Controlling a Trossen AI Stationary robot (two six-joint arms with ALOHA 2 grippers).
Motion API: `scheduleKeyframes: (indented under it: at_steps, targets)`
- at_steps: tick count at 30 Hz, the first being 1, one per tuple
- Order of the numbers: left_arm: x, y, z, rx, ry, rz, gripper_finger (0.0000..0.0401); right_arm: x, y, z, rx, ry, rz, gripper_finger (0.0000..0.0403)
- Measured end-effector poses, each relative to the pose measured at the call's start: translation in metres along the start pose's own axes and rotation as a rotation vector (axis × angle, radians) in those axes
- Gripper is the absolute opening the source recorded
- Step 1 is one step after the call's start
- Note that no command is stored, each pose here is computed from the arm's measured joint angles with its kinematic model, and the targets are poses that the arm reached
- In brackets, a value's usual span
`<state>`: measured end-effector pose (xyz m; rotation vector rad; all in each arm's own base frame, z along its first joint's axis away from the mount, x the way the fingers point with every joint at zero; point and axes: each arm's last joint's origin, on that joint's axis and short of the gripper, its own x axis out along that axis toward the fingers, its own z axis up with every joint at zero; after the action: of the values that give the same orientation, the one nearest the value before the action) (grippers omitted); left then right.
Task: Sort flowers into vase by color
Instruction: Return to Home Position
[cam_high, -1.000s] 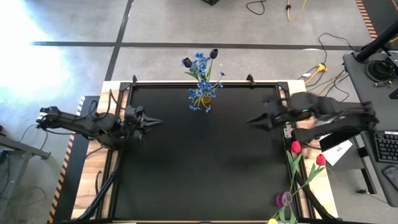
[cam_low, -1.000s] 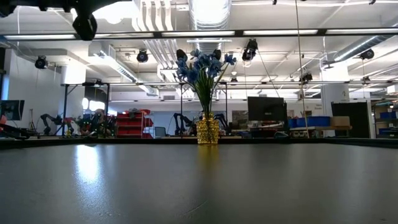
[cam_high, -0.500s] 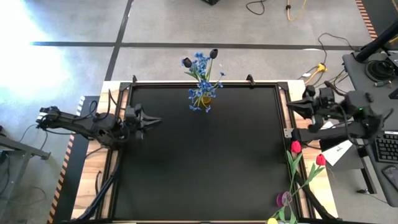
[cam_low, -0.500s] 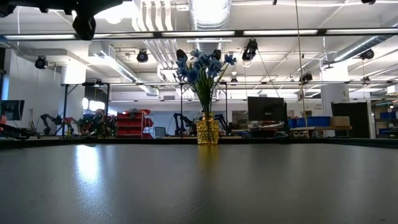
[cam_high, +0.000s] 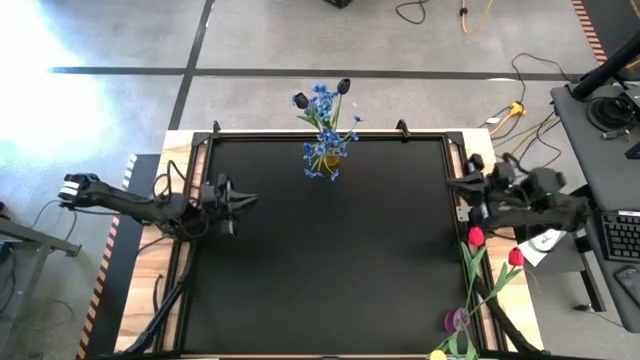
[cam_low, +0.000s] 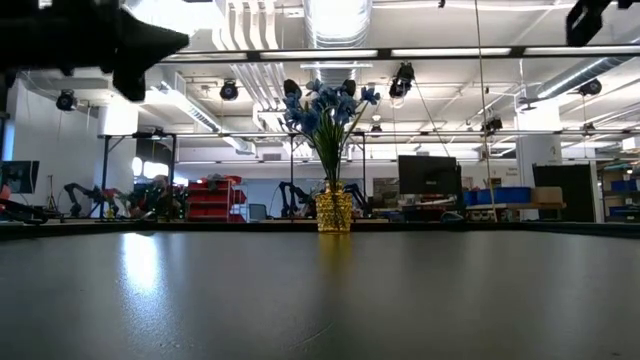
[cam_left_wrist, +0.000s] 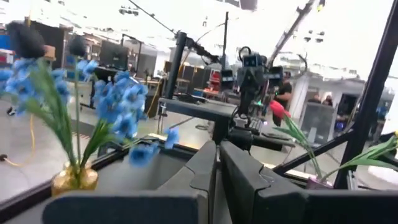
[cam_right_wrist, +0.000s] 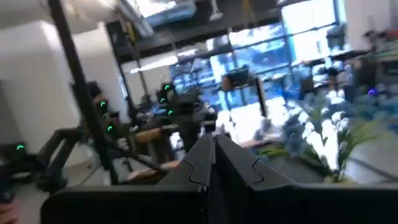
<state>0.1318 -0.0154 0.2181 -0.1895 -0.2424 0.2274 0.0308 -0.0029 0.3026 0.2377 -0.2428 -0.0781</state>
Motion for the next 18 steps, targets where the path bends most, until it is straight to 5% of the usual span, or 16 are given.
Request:
scheduleKeyframes:
  at_steps: [4,13,18]
  targets:
    - [-0.012,0.008,-0.022,-0.026,-0.031,0.002,0.0010,0.023,0.000,-0.022,-0.031,-0.021,0.058,0.0013]
    - [-0.004,0.006,-0.027,0.128,0.178,0.052,0.0010,0.043,-0.011,-0.084,-0.054,-0.152,0.075,0.0013]
    - [-0.004,0.004,-0.028,0.164,0.189,-0.023,0.0010,0.043,-0.019,-0.119,0.028,-0.047,0.045,0.0013]
